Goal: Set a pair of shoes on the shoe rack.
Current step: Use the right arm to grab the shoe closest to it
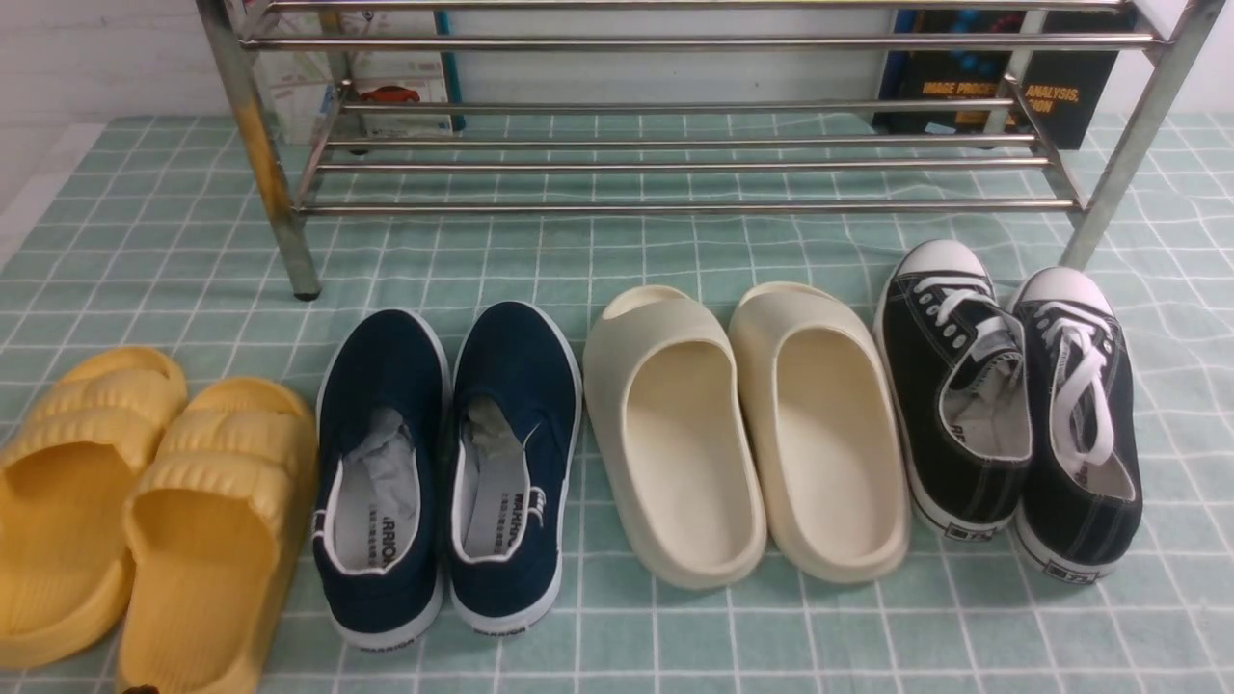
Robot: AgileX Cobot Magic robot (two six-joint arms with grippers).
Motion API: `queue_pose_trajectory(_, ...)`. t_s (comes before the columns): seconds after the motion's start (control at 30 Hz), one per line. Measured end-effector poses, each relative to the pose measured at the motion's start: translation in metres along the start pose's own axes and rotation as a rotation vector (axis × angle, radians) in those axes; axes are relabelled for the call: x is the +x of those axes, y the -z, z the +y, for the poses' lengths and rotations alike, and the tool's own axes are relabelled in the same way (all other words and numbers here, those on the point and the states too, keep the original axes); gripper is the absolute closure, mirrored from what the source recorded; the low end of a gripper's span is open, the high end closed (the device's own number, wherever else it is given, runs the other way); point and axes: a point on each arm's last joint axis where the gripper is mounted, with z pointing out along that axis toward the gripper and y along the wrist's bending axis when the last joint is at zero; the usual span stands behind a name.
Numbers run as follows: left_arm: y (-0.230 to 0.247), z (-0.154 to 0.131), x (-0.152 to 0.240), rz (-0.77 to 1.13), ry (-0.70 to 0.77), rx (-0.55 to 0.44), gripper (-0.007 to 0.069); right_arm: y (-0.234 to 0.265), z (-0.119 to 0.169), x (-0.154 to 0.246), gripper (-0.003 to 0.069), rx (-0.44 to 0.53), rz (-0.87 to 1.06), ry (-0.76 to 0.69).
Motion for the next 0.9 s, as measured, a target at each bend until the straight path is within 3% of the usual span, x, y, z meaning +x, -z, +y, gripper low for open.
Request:
queue_pose_trajectory(0.17, 0.0, 0.0, 0.0, 0.0, 0.0, 0.0, 0.0637, -0.039, -0.005, -0.036, 0.0652, 0.016, 0.063, 0.14)
queue_pose_trajectory(0.3, 0.0, 0.0, 0.0, 0.0, 0.0, 0.0, 0.0637, -0.074, -0.01, -0.033, 0.0651, 0.024, 0.215, 0.182)
queue_pose_trajectory(0.4, 0.0, 0.0, 0.0, 0.0, 0.0, 0.0, 0.0637, -0.105, -0.016, -0.009, 0.0651, 0.046, 0.442, 0.133)
queue_pose_trajectory(0.43, 0.0, 0.0, 0.0, 0.0, 0.0, 0.0, 0.0637, -0.113, -0.018, 0.003, 0.065, -0.177, 0.532, 0.024)
queue_pose_trajectory(0.47, 0.0, 0.0, 0.0, 0.0, 0.0, 0.0, 0.0637, -0.114, -0.019, 0.005, 0.065, 0.074, 0.564, 0.079)
queue_pose_trajectory(0.53, 0.0, 0.0, 0.0, 0.0, 0.0, 0.0, 0.0637, -0.126, -0.023, 0.028, 0.065, 0.154, 0.828, -0.039)
queue_pose_trajectory(0.63, 0.0, 0.0, 0.0, 0.0, 0.0, 0.0, 0.0637, -0.135, -0.02, 0.054, 0.065, 0.174, 1.165, -0.068)
queue_pose_trajectory(0.67, 0.0, 0.0, 0.0, 0.0, 0.0, 0.0, 0.0637, -0.138, -0.019, 0.053, 0.065, 0.162, 1.183, -0.061)
queue_pose_trajectory(0.77, 0.0, 0.0, 0.0, 0.0, 0.0, 0.0, 0.0637, -0.151, 0.0, 0.085, 0.0648, 0.028, 1.54, -0.069)
queue_pose_trajectory(0.9, 0.0, 0.0, 0.0, 0.0, 0.0, 0.0, 0.0637, -0.168, 0.028, 0.119, 0.0638, -0.113, 1.681, -0.186)
